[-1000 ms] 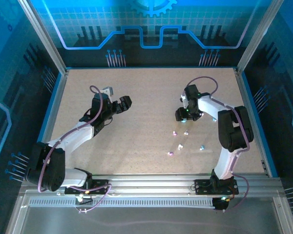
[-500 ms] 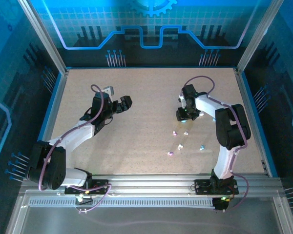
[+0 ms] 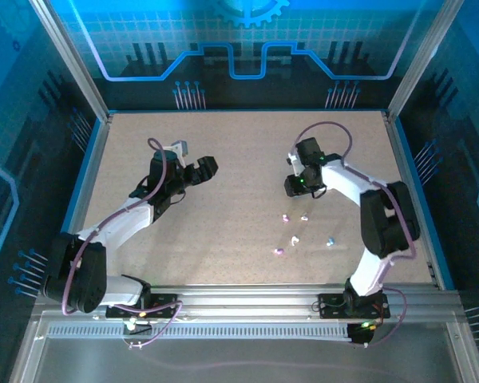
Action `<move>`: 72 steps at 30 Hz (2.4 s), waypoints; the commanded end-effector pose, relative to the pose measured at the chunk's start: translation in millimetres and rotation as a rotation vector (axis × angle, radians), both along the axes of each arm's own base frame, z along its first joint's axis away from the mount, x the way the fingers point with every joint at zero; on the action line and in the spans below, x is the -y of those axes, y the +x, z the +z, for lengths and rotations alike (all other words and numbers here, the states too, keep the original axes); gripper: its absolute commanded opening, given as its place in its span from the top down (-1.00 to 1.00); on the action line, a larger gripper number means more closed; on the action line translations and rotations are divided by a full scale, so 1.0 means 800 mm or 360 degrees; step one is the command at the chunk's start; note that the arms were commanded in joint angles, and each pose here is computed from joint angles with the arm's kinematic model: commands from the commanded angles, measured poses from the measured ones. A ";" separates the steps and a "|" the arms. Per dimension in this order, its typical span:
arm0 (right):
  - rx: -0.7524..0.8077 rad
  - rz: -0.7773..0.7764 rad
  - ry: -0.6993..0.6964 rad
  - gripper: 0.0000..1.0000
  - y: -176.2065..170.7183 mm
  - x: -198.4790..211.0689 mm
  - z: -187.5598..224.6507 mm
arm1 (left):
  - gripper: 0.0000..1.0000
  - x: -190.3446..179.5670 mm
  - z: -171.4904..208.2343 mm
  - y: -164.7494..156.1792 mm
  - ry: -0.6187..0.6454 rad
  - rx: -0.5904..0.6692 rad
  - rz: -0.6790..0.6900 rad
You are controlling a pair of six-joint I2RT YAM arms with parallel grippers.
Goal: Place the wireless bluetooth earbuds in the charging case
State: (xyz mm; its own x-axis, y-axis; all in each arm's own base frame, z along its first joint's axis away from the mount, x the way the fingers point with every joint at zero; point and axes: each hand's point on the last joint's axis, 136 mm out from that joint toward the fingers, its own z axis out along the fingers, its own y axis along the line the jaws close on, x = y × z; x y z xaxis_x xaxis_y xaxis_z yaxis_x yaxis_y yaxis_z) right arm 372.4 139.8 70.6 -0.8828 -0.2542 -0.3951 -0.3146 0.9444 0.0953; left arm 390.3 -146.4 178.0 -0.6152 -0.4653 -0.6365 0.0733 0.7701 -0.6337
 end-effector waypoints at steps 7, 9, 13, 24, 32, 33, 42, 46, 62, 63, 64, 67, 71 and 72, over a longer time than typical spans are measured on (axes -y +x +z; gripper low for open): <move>0.0896 0.0769 0.0492 0.16 -0.037 -0.117 0.164 | -0.72 0.096 0.092 -0.009 -0.0306 0.0152 -0.0403; 0.1016 0.0876 0.0523 0.16 -0.046 -0.127 0.184 | -0.70 0.118 0.107 -0.015 -0.0328 0.0180 -0.0505; 0.1140 0.1026 0.0519 0.16 -0.058 -0.141 0.205 | -0.63 0.160 0.120 -0.031 -0.0299 0.0218 -0.0728; 0.1265 0.1114 0.0519 0.14 -0.066 -0.151 0.224 | -0.38 0.197 0.107 -0.049 -0.0165 0.0139 -0.0908; 0.1325 0.1115 0.0497 0.14 -0.065 -0.152 0.233 | 0.05 0.202 0.103 -0.045 -0.0147 0.0095 -0.0890; 0.1338 0.1105 0.0493 0.14 -0.064 -0.152 0.235 | 0.09 0.201 0.103 -0.045 -0.0142 0.0087 -0.0886; 0.1450 0.1057 0.0427 -0.01 -0.058 -0.144 0.258 | 0.68 0.190 0.112 -0.039 -0.0134 0.0060 -0.0763; 0.1650 0.0835 0.0438 -0.58 -0.052 -0.120 0.282 | 0.73 0.177 0.134 -0.035 -0.0278 0.0090 -0.0639; 0.1827 0.1069 0.0703 -0.38 -0.060 -0.126 0.297 | 0.77 0.168 0.187 -0.031 -0.0873 0.0099 -0.0540; 0.1854 0.1062 0.0728 -0.38 -0.059 -0.127 0.303 | 0.77 0.168 0.189 -0.032 -0.0877 0.0102 -0.0546; 0.1871 0.1064 0.0753 -0.37 -0.057 -0.129 0.308 | 0.76 0.169 0.190 -0.033 -0.0878 0.0103 -0.0551; 0.1864 0.1096 0.0794 -0.31 -0.052 -0.135 0.315 | 0.77 0.170 0.194 -0.035 -0.0886 0.0110 -0.0570; 0.1868 0.1127 0.0856 -0.23 -0.050 -0.141 0.326 | 0.77 0.170 0.196 -0.037 -0.0886 0.0111 -0.0583; 0.1871 0.1134 0.0868 -0.21 -0.050 -0.142 0.328 | 0.76 0.171 0.196 -0.038 -0.0887 0.0109 -0.0587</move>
